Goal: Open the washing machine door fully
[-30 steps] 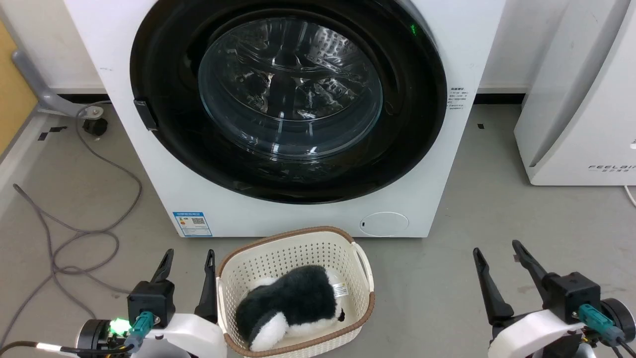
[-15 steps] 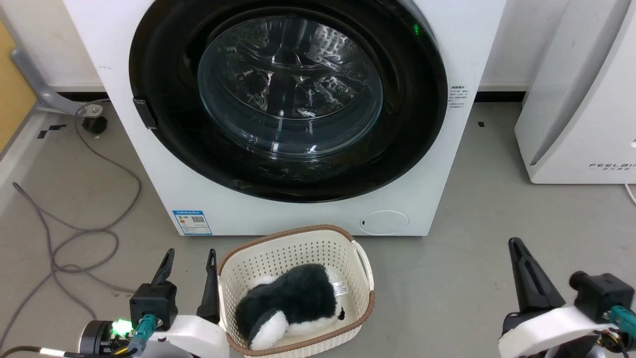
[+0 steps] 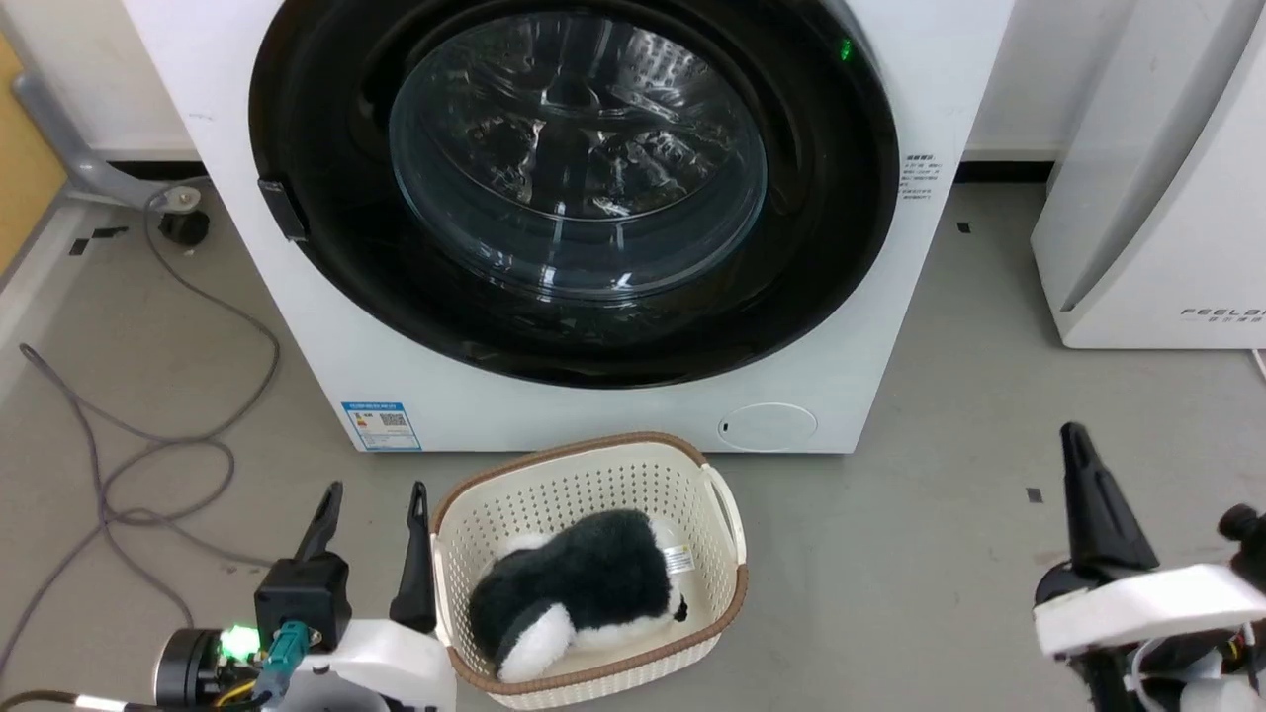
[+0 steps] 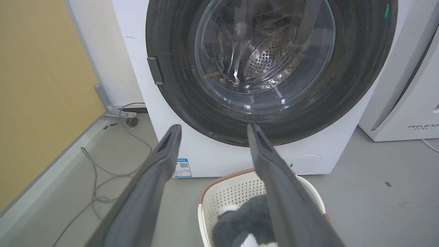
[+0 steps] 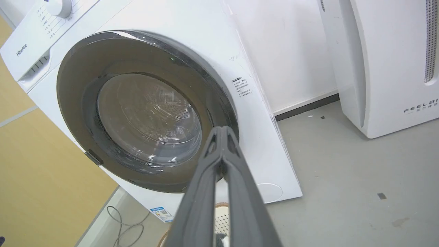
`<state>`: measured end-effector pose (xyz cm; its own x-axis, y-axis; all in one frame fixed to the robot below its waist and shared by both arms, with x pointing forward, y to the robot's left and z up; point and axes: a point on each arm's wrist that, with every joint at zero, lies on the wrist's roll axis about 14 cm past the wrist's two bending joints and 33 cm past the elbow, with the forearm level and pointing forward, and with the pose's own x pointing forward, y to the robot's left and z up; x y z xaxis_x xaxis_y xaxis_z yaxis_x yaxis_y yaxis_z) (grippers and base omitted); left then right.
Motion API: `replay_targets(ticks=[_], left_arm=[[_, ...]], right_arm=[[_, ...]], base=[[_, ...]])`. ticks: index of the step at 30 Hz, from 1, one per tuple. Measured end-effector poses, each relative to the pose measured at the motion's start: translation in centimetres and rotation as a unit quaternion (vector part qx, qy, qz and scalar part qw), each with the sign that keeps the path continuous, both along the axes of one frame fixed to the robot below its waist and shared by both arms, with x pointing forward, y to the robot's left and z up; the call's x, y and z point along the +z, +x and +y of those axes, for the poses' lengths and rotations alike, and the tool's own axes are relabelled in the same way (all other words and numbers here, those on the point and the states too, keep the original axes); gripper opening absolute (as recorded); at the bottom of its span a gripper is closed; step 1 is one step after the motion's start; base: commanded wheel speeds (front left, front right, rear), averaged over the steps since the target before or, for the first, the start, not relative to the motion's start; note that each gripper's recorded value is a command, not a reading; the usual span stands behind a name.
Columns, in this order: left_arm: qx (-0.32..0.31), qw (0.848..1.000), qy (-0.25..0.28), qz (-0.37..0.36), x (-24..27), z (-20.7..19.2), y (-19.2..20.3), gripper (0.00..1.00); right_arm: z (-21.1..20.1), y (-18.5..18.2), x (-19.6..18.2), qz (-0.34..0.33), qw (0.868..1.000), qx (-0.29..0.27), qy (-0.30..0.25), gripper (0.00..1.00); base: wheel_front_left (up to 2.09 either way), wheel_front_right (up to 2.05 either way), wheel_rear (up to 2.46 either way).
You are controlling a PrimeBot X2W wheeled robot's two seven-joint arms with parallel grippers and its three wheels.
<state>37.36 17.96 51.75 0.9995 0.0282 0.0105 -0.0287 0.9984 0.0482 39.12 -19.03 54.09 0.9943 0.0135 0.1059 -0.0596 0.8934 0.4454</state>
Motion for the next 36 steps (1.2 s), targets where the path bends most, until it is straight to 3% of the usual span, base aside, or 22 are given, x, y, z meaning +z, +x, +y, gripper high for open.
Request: replay_targets(ticks=[20, 36], left_arm=[[0.015, 1.000, 0.004, -0.009, -0.4, 0.8, 2.8, 1.00], [0.029, 0.999, 0.014, -0.004, -1.7, 1.7, 4.7, 1.00]], right_arm=[[-4.6, 7.8, -0.1, 0.000, 0.987, -0.045, 0.156, 0.00], [-3.3, 16.1, 1.0, 0.009, 0.975, -0.005, 0.222, 0.00]], base=[[0.00, 0.00, 0.00], [0.00, 0.00, 0.00]])
